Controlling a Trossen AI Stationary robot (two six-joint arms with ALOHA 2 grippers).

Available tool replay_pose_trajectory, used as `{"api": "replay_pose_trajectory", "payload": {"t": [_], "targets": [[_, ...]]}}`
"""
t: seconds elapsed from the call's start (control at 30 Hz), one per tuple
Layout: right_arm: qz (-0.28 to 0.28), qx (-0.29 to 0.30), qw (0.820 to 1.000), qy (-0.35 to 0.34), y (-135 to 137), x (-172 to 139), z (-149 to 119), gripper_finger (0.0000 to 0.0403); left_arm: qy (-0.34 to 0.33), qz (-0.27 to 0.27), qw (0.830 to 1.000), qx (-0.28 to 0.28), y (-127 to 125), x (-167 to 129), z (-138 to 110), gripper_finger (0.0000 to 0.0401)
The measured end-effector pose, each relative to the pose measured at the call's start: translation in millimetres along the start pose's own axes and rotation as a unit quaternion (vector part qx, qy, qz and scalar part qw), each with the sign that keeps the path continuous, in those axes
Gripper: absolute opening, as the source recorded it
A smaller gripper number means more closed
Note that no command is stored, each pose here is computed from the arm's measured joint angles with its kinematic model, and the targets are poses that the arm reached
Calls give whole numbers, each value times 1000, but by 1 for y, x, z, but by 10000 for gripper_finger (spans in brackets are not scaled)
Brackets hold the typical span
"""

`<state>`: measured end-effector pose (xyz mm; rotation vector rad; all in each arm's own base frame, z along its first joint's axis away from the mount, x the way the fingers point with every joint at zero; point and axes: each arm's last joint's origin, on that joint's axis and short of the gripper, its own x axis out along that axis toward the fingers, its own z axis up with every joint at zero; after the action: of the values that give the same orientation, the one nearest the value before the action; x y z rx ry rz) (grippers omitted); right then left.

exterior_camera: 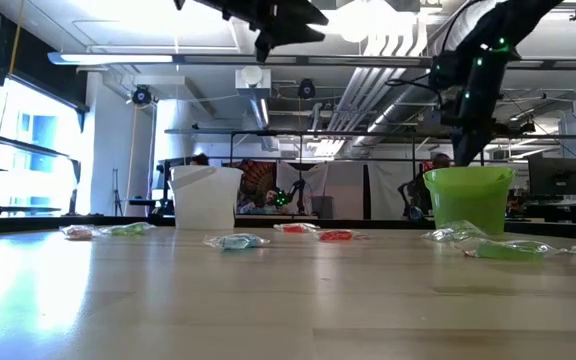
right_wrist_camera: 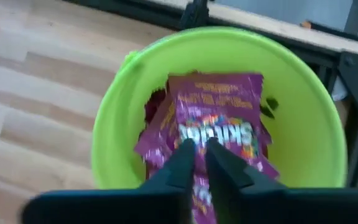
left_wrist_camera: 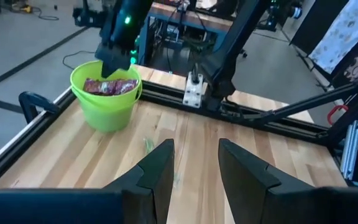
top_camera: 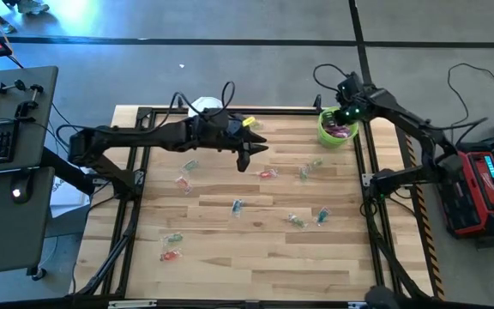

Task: Sort candy by brand, put in halloween buckets
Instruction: Put the violet candy into the green bucket, then put the green gummy into the white bucket

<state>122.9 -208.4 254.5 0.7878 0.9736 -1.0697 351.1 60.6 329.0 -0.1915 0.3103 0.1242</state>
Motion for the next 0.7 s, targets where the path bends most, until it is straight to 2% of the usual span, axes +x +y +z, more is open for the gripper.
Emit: {"api": "replay_pose_trajectory", "payload": {"t": [0.07, 0.23, 0.43, 0.53, 0.7], "targets": [[1, -5, 1000, -9, 0, 8, -2, 7, -5, -1, 1000, 1, -1, -3, 2, 115], [2, 0, 1000, -17, -2, 25, -10, 23, -11, -2, 1000, 0, -2, -10, 7, 114], [0, -5, 1000, -5, -3, 37, -18, 11, -8, 7, 1000, 3, -7, -8, 4, 103], [1, -15, 1000, -12, -2, 29, -17, 2, -15, 13, 1000, 13, -10, -4, -6, 83], [16, -28, 997, -76, 5, -10, -12, 1, -40, 3, 999, -9, -9, -7, -21, 45]]}}
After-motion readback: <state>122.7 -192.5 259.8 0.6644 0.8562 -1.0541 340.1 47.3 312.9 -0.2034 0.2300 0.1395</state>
